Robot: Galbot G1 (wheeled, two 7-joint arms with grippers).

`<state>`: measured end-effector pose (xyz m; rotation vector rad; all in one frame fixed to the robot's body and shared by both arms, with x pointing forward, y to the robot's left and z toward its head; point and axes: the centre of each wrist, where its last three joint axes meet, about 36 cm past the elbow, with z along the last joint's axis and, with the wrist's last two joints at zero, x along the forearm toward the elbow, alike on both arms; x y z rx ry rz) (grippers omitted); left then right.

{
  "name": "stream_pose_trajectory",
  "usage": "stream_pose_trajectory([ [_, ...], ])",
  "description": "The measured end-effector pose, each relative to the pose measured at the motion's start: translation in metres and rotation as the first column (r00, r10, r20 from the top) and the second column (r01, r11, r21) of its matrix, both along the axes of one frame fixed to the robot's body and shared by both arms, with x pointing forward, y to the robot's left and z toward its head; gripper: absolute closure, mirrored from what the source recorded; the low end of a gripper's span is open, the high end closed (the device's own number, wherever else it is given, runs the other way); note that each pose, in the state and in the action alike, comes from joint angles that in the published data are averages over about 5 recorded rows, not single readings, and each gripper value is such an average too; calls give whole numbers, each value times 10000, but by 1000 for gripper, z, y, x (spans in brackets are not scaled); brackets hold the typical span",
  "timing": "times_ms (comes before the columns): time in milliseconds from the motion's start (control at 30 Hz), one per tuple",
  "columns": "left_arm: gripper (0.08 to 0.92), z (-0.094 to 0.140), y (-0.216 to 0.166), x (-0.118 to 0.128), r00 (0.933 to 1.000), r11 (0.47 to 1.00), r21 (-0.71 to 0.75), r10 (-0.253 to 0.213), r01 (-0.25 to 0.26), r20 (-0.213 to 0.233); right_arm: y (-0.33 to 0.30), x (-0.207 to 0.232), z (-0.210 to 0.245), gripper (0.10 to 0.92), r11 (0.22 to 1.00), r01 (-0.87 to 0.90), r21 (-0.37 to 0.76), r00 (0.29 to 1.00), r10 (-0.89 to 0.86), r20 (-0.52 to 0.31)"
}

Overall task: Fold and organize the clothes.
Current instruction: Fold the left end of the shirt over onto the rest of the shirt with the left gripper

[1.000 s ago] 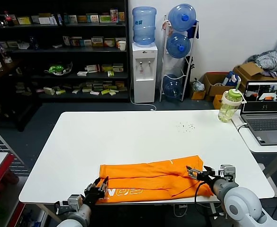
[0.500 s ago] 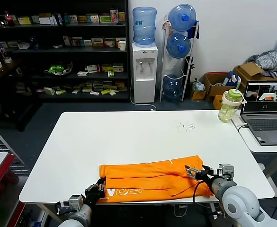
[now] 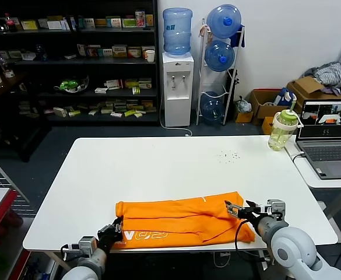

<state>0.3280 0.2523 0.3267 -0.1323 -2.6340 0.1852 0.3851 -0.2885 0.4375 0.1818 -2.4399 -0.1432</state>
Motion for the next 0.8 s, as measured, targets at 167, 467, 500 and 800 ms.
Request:
stream_pose_trajectory([
  [167,879,16,20,7,9998,9993,368,82,-88,162,4,2,1,200,9999,-75,127,9999,73,147],
  [467,879,39,86,15,9979,9871,1485,547,-591,336,5,5,1,200,9995,-176,264,9992,166,373],
  [500,879,40,94,15,9975,9843,1635,619,-669,355,5,5,1,200,9994,-187,277,9991,176,394],
  [800,879,55,180,28,9924,9364,3291,1106,-1220,533,8,10,-4,200,9987,-270,426,9986,250,469],
])
